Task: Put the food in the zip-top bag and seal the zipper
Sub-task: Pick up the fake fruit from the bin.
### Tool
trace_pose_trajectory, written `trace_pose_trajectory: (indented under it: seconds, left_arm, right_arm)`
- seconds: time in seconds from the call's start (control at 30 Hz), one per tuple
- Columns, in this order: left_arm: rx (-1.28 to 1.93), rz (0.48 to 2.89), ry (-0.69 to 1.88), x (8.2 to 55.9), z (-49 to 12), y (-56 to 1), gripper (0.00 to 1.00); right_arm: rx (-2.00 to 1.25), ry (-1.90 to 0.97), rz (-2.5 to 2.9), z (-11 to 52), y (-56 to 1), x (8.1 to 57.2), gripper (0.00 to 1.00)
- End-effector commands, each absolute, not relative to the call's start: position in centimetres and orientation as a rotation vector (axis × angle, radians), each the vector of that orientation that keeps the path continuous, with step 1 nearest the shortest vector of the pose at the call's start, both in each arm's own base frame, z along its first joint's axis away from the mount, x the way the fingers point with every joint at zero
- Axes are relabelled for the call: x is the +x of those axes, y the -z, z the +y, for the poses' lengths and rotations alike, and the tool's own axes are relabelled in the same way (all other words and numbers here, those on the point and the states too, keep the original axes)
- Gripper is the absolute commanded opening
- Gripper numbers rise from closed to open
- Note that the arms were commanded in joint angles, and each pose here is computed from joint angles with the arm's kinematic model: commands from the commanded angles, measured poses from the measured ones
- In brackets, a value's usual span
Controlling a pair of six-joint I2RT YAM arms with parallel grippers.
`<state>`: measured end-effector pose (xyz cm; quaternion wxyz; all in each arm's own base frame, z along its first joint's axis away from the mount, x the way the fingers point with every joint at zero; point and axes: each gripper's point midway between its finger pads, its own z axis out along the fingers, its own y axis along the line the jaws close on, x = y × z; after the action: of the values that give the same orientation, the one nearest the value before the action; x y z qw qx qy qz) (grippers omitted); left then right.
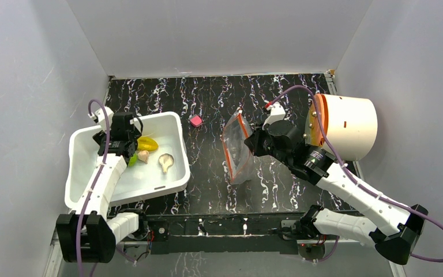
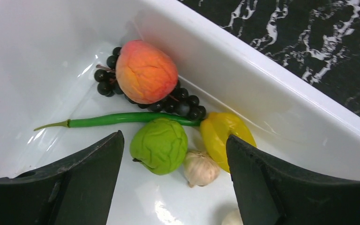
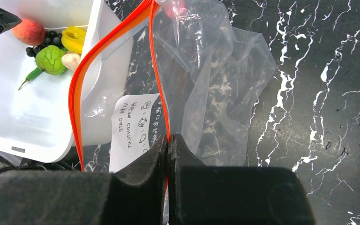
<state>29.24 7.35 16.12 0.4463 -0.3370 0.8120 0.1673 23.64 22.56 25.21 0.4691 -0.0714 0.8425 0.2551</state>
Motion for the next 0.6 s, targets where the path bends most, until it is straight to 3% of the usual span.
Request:
trace_pose_trajectory:
  seconds: [0.0, 0.23, 0.57]
  left_arm:
    - [-0.924, 1.950, -0.471, 29.4, 10.1, -15.9, 0.78]
    - [-1.007, 1.901, -0.569, 28.6, 12.6, -15.3, 0.82]
    - [-1.082, 1.893, -0.514, 29.1, 13.8, -13.5, 0.86]
  right_arm:
    - [-0.150, -0.628, 1.979, 22.1, -28.5, 24.2, 0.00]
    - [-0.162, -0.605, 1.994, 22.2, -28.9, 24.5, 0.00]
    - [-0.183, -0.604, 1.992, 22.7, -31.2, 24.8, 0.00]
